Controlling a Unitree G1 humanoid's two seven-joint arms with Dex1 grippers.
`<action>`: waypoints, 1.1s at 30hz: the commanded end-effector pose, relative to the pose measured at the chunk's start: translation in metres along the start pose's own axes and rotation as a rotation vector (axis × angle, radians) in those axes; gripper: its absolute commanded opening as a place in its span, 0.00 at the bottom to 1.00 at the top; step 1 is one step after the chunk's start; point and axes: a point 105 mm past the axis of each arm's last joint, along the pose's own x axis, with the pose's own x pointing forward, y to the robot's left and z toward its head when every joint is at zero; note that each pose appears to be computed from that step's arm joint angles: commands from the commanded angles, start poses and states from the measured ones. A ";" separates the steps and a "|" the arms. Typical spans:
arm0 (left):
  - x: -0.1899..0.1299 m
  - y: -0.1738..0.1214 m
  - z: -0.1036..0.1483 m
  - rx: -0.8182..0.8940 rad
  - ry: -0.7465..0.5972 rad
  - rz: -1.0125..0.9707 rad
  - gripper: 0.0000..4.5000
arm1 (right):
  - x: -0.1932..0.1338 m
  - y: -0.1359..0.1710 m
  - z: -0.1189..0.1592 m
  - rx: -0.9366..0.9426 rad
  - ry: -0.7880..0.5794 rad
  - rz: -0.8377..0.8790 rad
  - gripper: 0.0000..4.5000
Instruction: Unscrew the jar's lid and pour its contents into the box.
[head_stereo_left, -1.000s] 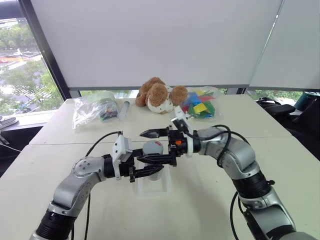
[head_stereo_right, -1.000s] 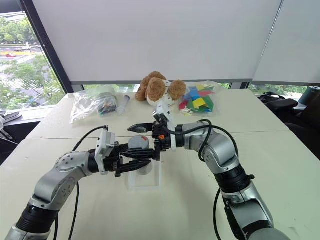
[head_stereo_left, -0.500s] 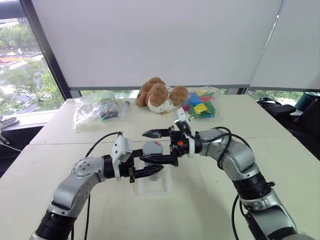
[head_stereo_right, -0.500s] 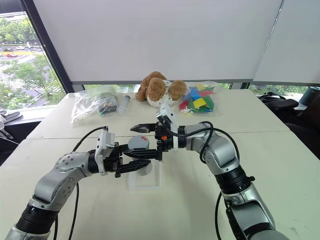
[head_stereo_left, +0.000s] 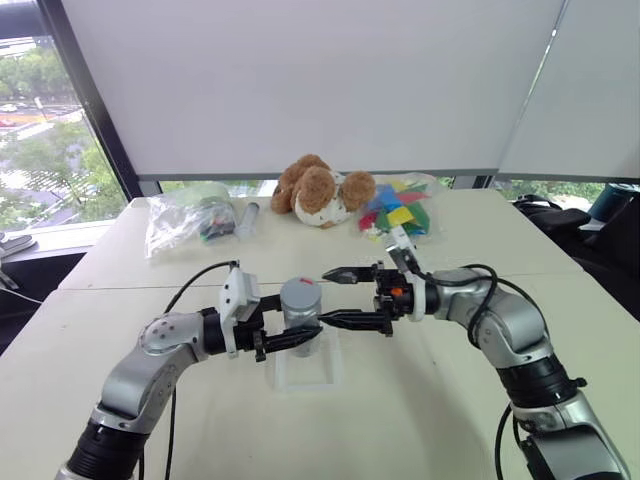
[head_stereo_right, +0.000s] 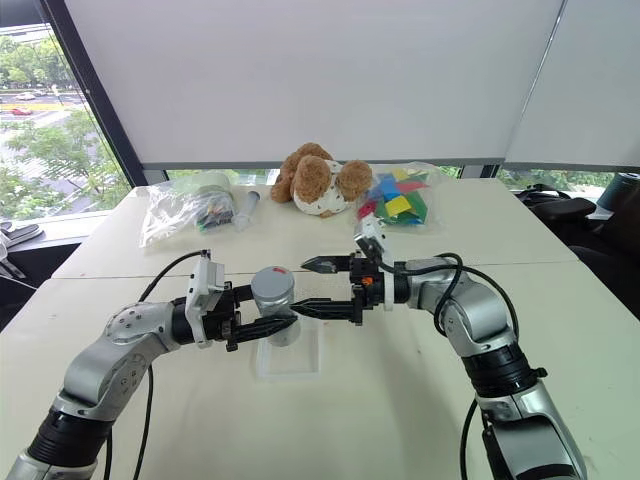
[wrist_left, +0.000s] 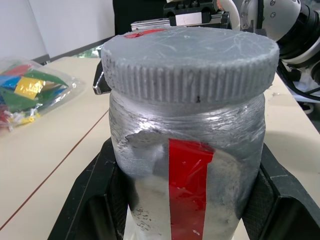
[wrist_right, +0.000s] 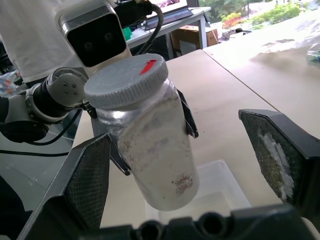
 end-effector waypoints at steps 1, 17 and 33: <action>-0.003 -0.003 0.010 0.039 -0.025 -0.014 0.49 | -0.007 0.011 0.021 -0.031 -0.067 0.059 0.99; 0.001 -0.005 0.009 0.026 -0.030 -0.012 0.49 | 0.060 0.023 0.037 -0.137 -0.039 0.079 0.99; 0.001 -0.006 0.009 0.024 -0.031 -0.010 0.49 | 0.043 0.001 0.034 -0.109 -0.029 0.007 0.99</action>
